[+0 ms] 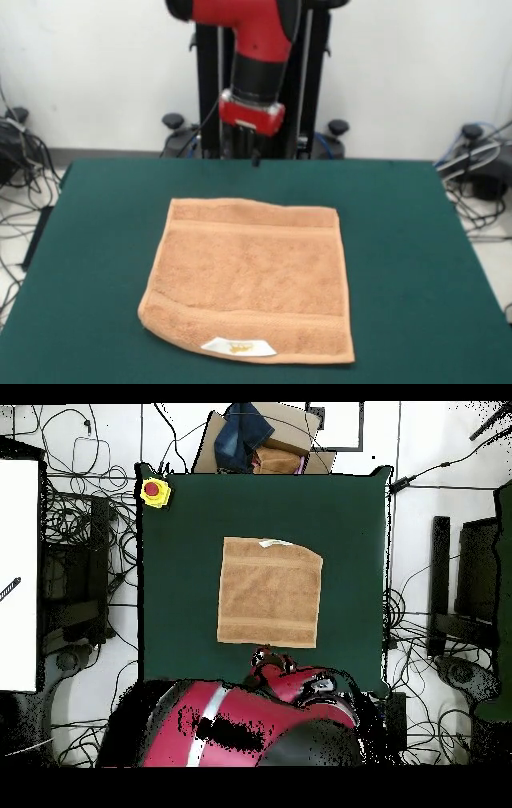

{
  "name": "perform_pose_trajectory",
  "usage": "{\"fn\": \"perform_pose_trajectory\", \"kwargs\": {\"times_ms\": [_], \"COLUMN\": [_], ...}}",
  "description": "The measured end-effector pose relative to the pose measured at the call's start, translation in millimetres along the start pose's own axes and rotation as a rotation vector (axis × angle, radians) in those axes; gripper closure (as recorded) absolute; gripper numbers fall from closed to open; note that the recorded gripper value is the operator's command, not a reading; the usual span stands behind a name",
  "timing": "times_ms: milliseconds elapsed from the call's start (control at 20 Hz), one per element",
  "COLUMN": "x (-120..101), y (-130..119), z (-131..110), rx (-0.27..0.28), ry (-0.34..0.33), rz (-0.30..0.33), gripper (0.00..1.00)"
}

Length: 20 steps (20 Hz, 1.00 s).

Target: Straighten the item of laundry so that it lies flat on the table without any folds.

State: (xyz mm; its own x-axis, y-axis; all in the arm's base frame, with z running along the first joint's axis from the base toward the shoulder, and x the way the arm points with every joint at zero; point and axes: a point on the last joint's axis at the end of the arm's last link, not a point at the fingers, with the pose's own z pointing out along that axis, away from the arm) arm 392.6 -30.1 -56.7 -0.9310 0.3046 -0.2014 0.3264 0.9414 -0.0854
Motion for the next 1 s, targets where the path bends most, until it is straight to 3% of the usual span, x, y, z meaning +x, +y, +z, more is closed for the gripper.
{"fn": "perform_pose_trajectory", "kwargs": {"times_ms": [200,350,550,800,1000], "x": [-16,-21,-26,-33,-44], "y": [-2,4,22,56,60], "z": [-22,-24,-17,8,24], "rx": [0.021,0.017,0.021,0.024,0.024], "ry": [0.010,-0.005,-0.024,-0.042,-0.058], "rz": [0.020,0.007,-0.026,-0.051,-0.047], "gripper": [0.00,0.00,0.00,0.00,0.00]}}
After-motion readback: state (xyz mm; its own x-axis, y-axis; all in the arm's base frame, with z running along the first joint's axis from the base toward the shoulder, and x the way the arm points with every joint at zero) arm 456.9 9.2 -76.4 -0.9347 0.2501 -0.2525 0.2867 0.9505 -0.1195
